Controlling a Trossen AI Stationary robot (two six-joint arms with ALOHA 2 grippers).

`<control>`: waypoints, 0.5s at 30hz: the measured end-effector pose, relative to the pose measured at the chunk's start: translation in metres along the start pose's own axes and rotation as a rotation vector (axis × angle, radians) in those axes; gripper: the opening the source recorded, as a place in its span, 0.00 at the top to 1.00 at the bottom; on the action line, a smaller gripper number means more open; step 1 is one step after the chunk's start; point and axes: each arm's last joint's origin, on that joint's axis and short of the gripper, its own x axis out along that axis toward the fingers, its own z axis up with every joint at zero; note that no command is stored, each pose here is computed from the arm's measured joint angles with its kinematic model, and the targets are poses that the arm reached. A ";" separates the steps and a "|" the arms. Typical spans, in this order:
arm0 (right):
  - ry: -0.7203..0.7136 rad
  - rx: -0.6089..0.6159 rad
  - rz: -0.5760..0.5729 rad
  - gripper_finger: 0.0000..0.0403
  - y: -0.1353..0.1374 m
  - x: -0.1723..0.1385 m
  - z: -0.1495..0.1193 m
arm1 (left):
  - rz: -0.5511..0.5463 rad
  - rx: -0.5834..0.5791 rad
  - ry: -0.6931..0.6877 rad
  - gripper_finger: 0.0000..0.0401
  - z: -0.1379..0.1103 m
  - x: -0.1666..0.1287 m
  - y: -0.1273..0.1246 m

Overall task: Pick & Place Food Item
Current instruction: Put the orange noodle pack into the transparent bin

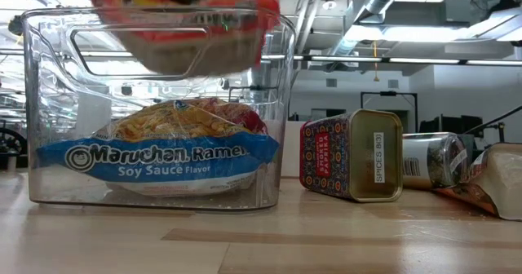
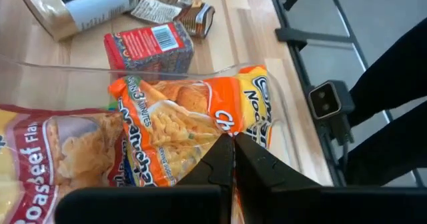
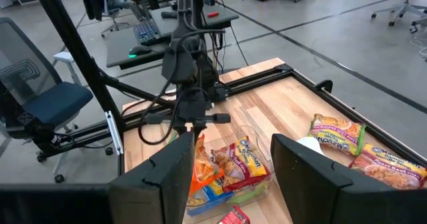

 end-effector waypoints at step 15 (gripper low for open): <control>0.001 0.007 0.000 0.52 0.000 0.000 0.000 | -0.028 0.028 0.146 1.00 -0.015 0.032 0.013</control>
